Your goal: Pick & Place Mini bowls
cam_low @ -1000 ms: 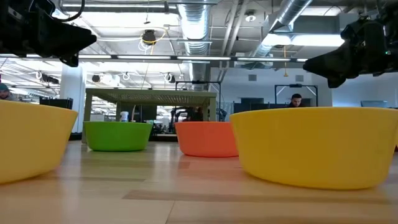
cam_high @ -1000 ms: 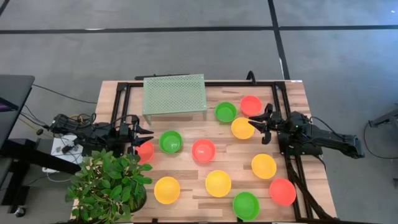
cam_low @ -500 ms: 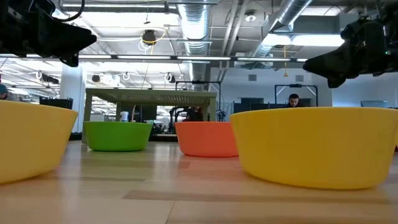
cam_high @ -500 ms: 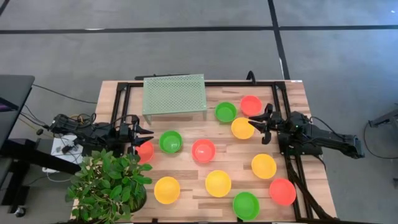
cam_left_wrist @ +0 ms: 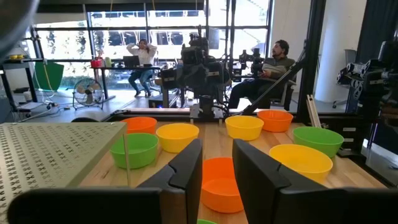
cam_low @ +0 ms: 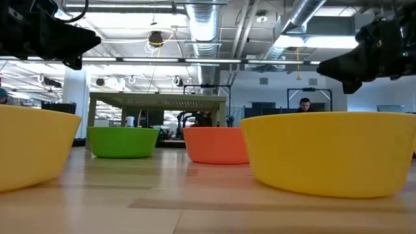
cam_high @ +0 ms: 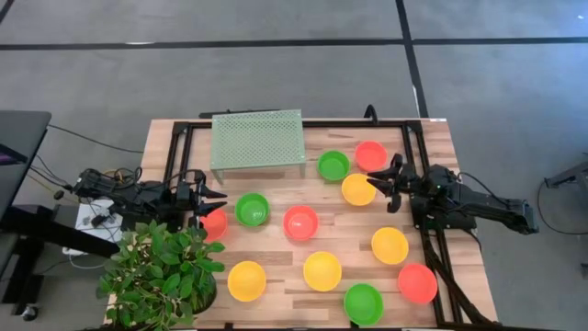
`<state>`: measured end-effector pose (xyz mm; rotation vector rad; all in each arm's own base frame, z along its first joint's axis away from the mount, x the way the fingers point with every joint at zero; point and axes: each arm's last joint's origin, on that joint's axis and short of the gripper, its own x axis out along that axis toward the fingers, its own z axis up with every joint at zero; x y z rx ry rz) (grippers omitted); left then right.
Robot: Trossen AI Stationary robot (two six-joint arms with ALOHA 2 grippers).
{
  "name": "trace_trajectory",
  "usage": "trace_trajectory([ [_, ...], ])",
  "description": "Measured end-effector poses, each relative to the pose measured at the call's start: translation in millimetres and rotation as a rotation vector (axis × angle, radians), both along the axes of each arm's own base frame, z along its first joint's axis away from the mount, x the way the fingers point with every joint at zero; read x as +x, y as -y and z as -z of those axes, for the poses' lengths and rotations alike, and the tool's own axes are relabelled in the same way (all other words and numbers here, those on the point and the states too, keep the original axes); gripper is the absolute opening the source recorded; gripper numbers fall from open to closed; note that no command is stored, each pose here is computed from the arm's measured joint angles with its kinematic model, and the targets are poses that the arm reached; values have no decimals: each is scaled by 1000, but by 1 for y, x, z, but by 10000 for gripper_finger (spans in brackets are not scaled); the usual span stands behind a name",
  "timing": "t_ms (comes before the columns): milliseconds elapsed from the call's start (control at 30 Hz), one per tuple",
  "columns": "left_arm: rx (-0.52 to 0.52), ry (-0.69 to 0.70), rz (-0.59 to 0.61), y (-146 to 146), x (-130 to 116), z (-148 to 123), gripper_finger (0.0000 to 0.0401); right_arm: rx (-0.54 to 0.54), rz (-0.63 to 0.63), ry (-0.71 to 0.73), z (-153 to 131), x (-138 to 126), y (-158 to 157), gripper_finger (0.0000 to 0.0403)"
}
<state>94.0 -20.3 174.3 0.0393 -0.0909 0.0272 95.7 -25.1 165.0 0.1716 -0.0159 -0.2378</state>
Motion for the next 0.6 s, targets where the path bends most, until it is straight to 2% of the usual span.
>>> trace_trajectory([
  [133,0,0,0,0,0,0,90,39,0,23,-1,0,0,88],
  [467,0,0,0,0,0,0,90,-4,-2,143,-14,-1,0,88],
  [600,0,0,0,0,0,0,90,43,-14,175,-15,-1,-1,88],
])
